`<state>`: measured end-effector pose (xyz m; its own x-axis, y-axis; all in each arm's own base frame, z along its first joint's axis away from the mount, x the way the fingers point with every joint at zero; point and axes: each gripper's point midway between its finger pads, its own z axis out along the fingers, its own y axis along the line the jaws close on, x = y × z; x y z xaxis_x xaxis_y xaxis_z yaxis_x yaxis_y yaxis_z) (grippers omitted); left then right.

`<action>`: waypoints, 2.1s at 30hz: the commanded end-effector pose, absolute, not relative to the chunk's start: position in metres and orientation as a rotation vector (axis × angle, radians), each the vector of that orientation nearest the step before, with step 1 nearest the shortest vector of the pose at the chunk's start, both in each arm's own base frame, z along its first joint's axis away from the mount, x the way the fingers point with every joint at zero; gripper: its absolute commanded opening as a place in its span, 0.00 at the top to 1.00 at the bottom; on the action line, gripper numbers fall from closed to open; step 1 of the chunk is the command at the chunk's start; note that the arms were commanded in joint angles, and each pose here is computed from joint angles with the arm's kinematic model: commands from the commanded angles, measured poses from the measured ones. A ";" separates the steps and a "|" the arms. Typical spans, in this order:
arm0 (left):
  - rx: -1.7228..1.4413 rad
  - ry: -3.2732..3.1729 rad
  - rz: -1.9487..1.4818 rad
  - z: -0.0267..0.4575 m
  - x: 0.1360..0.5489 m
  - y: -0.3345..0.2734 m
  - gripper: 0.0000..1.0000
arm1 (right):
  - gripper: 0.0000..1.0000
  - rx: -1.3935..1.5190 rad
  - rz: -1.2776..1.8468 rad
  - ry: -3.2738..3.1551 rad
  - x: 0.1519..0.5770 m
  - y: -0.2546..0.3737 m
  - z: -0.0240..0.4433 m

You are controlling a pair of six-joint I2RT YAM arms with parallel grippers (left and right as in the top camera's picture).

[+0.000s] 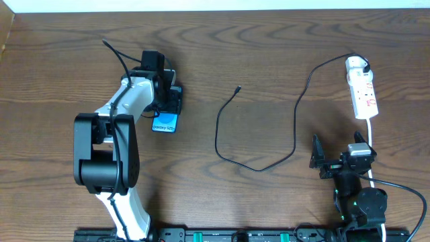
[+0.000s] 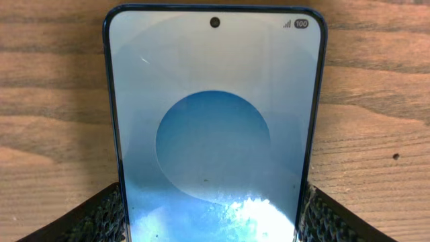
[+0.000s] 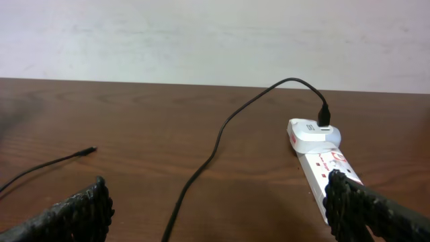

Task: Plug charger to phone and switch on socket
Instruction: 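Lift the phone with the left gripper and tilt it upright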

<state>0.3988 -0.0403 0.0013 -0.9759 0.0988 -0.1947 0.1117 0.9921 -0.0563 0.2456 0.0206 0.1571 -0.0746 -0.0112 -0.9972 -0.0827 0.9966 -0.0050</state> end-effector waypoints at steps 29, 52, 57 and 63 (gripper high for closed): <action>-0.447 2.765 -0.857 0.123 0.382 -0.113 0.31 | 0.01 -0.057 0.062 1.645 0.245 0.019 0.157; -0.841 2.748 -1.152 0.138 0.374 -0.136 0.37 | 0.01 -0.057 0.062 1.645 0.245 0.019 0.157; -0.832 2.747 -1.190 0.141 0.373 -0.140 0.37 | 0.01 -0.057 0.062 1.645 0.245 0.019 0.157; -0.862 2.742 -1.194 0.141 0.374 -0.140 0.37 | 0.01 -0.057 0.062 1.645 0.245 0.019 0.157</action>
